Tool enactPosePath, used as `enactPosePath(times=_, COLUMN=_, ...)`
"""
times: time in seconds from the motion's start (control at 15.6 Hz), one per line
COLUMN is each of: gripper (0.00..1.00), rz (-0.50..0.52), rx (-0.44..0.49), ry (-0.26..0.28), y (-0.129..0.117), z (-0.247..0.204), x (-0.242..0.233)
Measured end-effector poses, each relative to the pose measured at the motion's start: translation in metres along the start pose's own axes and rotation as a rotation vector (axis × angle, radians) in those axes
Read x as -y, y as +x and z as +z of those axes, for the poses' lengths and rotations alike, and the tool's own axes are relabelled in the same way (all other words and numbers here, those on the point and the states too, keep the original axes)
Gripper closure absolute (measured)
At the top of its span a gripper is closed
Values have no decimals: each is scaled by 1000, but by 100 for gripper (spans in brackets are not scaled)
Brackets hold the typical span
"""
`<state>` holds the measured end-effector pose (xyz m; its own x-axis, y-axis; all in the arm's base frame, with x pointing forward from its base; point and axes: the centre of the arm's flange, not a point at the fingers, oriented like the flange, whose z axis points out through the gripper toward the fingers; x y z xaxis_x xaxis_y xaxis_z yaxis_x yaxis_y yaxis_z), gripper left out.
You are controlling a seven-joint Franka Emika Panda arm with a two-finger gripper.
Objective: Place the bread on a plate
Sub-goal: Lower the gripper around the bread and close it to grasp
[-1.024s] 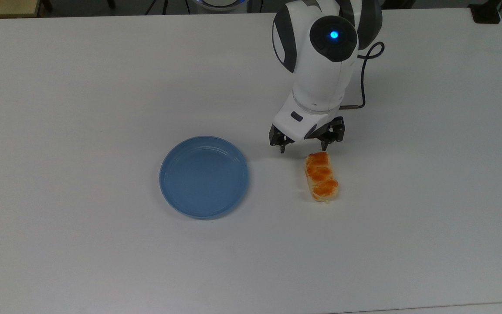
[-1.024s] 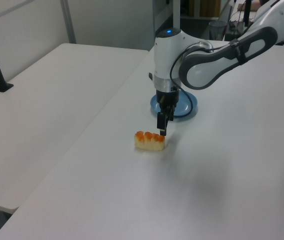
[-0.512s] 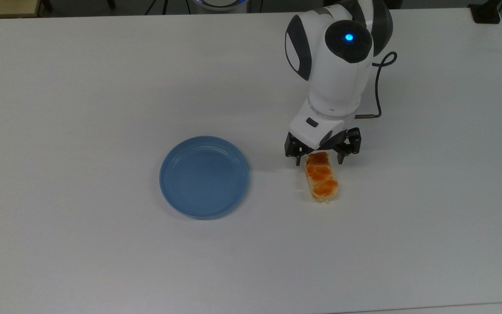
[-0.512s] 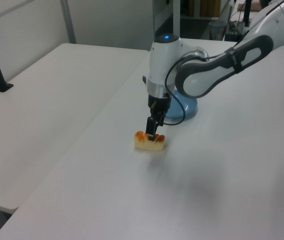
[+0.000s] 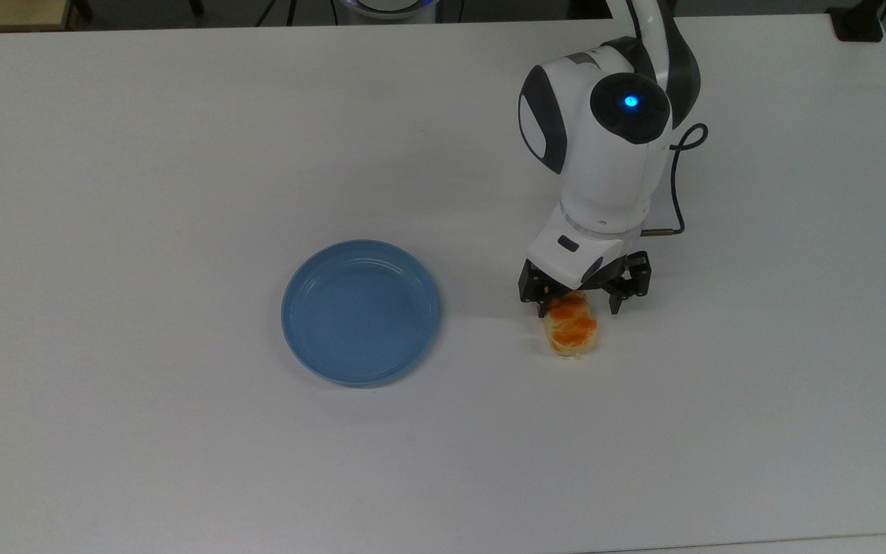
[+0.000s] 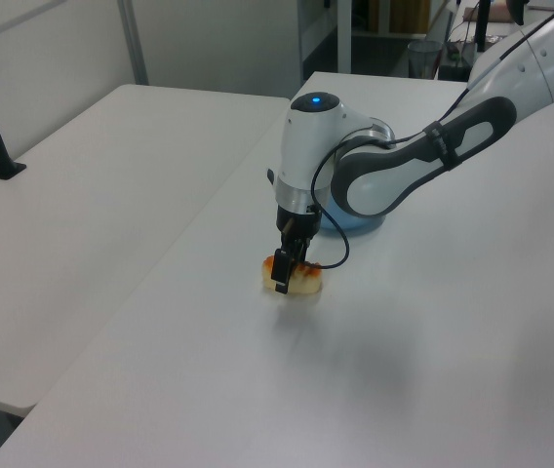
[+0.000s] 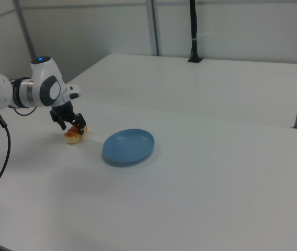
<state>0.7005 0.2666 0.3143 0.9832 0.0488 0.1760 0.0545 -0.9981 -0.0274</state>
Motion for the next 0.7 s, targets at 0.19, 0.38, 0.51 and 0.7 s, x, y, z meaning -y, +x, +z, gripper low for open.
enactPosePath(times=0.19, gripper=1, rz=-6, rx=4, ry=-1, y=-2, z=4, x=4)
enactPosePath(times=0.38, gripper=12, rz=-16, rx=6, ry=-14, y=-3, z=8, x=4)
enactPosePath(times=0.51, gripper=35, rz=-18, rx=6, ry=-17, y=-3, z=9, x=3)
enactPosePath(times=0.7, gripper=63, rz=-16, rx=-1, ry=-19, y=0, z=6, x=2)
